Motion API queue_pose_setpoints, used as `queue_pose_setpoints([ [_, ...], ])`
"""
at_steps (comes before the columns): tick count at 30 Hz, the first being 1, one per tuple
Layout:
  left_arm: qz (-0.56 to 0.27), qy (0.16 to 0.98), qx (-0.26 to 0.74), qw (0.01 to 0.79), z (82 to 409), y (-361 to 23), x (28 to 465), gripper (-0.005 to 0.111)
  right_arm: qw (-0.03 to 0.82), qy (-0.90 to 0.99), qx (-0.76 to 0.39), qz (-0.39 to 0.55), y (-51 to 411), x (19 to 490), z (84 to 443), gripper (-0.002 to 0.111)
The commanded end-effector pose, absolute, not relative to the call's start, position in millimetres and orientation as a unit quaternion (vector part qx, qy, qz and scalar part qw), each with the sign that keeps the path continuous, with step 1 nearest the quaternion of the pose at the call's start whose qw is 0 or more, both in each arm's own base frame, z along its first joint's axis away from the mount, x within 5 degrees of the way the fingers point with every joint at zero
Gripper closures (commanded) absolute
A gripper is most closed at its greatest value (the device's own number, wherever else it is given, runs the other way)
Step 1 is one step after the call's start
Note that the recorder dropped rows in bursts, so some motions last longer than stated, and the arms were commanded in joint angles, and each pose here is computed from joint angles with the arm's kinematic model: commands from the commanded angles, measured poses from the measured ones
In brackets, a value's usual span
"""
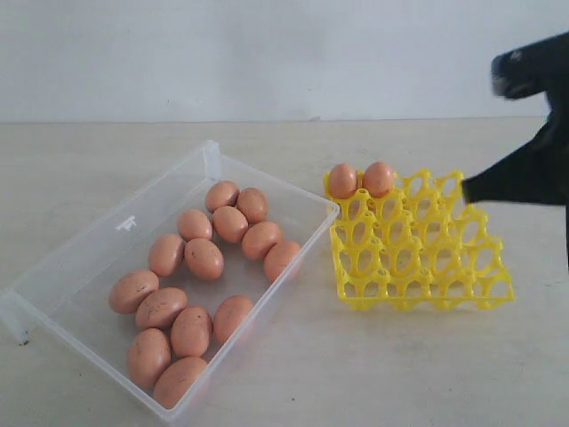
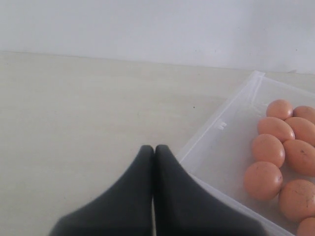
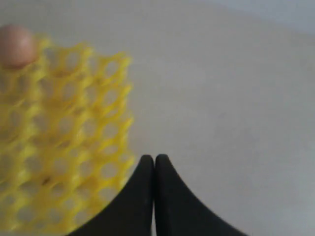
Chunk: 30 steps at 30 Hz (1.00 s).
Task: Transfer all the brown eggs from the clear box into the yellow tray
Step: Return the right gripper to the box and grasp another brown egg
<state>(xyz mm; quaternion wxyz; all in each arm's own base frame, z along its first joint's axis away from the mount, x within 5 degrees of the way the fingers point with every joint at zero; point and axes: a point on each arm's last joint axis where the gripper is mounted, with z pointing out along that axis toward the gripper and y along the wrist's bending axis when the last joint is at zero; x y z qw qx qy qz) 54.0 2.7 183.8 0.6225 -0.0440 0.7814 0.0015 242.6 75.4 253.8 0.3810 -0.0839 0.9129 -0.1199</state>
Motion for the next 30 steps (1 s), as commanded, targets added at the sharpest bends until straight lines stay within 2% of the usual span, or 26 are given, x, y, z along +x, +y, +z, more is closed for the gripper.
queue_pose_setpoints([
  [1, -0.003, 0.779, -0.044, 0.626, 185.5, 2.3, 54.3, 0.111, 0.302, 0.926, -0.227, 0.013, 104.3, 229.9, 250.5, 0.109],
  [6, -0.003, 0.779, -0.044, 0.626, 185.5, 2.3, 54.3, 0.111, 0.257, 0.913, -0.298, 0.101, 122.6, 221.2, 264.0, 0.109],
  [13, -0.003, 0.779, -0.044, 0.626, 185.5, 2.3, 54.3, 0.111, 0.266, 0.905, -0.312, 0.112, 142.4, 255.8, 277.1, 0.109],
  [20, 0.004, 0.779, -0.040, 0.626, 185.5, 2.7, 54.2, 0.111, 0.204, 0.909, -0.340, 0.131, 184.6, 307.7, 261.2, 0.109],
  [27, 0.004, 0.779, -0.040, 0.626, 185.5, 2.7, 54.2, 0.111, 0.126, 0.916, -0.358, 0.131, 190.7, 308.0, 244.4, 0.108],
  [28, 0.004, 0.779, -0.040, 0.626, 185.5, 2.7, 54.2, 0.111, 0.124, 0.916, -0.358, 0.131, 190.6, 307.6, 244.3, 0.108],
  [30, 0.004, 0.779, -0.040, 0.626, 185.5, 2.7, 54.2, 0.111, 0.148, 0.914, -0.355, 0.130, 192.0, 311.8, 245.5, 0.097],
])
